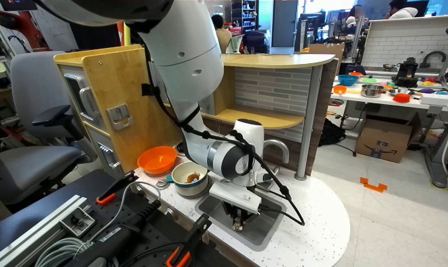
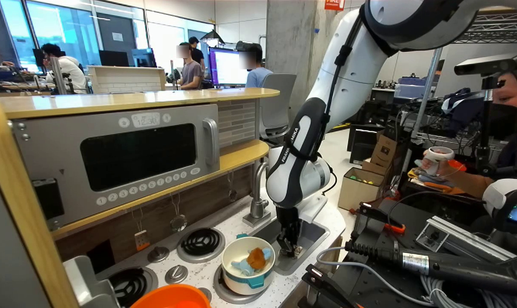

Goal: Remove the beige object from the sink and put it in the orange bowl

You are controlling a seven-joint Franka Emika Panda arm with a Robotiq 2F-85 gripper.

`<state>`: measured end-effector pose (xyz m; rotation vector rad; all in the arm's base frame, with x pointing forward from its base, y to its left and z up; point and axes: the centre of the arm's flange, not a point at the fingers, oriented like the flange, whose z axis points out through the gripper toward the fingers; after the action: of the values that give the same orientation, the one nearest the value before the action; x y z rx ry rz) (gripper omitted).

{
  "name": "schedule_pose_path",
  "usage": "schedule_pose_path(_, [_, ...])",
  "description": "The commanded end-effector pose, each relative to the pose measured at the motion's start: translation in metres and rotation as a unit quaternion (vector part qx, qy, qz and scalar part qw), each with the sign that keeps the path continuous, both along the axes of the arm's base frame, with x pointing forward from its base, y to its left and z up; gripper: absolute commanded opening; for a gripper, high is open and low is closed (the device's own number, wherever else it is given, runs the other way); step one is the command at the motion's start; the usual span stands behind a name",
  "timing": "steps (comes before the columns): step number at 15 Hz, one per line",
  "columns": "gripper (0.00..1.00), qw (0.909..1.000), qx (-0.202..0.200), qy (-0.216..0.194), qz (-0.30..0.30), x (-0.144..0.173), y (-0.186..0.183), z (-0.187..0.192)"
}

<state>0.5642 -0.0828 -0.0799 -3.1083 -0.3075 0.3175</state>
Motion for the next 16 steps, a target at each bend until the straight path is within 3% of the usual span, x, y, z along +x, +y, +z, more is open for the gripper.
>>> schedule_pose_path(1, [0.05,1.0000,0.003,-0.009,-0.001,-0.014,0.003,0.042])
schedule_pose_path(5, [0.05,0.9996,0.002,-0.028,0.001,-0.031,0.010,0.098])
schedule_pose_path(11, [0.05,0.9960,-0.005,-0.089,0.002,-0.068,0.028,0.183])
schedule_pose_path(16, [0.05,0.9922,0.002,-0.123,0.017,-0.107,0.070,0.242])
